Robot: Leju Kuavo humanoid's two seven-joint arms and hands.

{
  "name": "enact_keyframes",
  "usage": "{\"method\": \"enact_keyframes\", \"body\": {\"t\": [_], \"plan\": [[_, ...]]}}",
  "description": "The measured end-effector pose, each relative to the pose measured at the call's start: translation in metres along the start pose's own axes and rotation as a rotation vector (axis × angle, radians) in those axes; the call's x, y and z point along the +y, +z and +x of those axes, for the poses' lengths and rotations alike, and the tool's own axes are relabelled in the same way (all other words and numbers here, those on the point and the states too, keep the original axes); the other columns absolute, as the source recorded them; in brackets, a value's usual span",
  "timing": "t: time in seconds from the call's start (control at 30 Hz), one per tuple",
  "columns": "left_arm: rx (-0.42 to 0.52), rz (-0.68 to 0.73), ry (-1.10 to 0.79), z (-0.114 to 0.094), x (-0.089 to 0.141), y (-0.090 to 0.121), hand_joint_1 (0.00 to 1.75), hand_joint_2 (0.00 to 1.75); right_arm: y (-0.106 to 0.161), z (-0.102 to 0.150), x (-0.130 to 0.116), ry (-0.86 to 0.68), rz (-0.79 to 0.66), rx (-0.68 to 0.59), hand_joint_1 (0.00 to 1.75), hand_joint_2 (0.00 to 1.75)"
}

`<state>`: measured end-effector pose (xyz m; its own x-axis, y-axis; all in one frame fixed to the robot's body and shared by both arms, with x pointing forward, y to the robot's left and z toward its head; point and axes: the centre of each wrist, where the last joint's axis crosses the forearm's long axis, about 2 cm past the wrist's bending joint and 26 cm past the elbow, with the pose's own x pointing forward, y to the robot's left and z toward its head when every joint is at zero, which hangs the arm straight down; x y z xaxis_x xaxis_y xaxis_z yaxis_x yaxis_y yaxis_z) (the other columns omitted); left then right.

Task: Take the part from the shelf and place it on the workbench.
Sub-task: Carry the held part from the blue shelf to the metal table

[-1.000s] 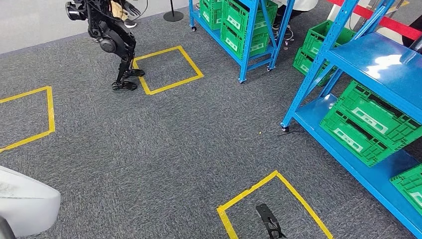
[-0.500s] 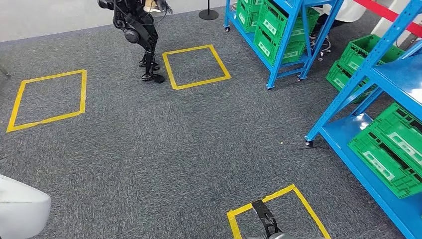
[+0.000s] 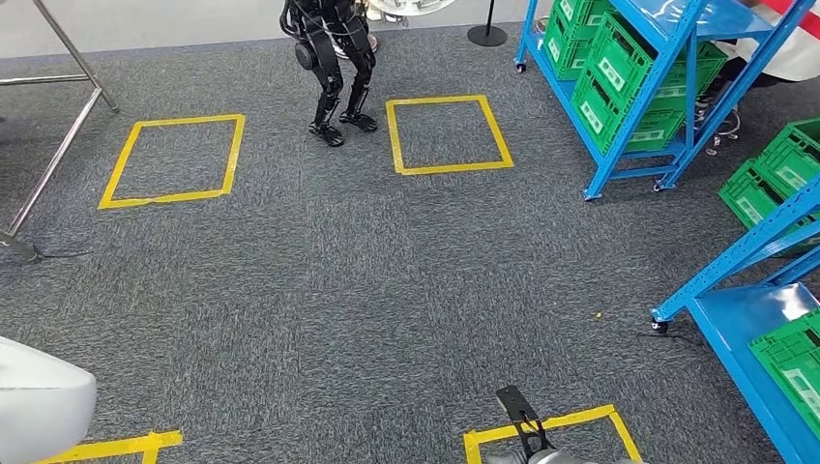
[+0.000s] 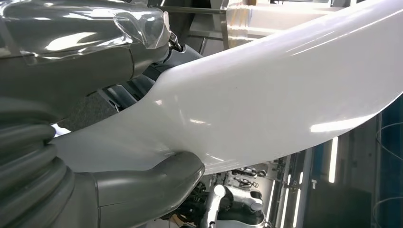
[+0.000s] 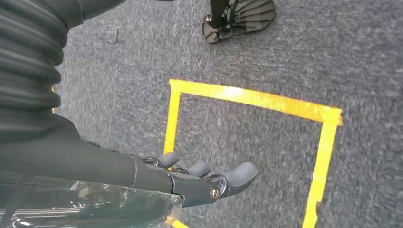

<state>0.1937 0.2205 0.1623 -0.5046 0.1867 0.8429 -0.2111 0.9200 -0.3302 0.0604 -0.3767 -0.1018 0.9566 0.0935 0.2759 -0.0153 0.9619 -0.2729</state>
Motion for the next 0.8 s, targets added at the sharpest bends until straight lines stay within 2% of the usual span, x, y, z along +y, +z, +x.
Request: {"method": "enact_keyframes", "body": {"t": [0.37,0.8], "plan": [[-0.007,0.004,0.020,0.0026,-0.0030,-0.0038,1.75,1.75,0.0000,-0.0016,-0.0025,-0.002,-0.006,0.004,0.00,1.75],[0.062,0.030,0.083,0.0031,-0.0012,-0.0025,1.75,1.75,0.0008,-0.0069,-0.0025,-0.005,-0.015,0.019,0.00,1.75]]}}
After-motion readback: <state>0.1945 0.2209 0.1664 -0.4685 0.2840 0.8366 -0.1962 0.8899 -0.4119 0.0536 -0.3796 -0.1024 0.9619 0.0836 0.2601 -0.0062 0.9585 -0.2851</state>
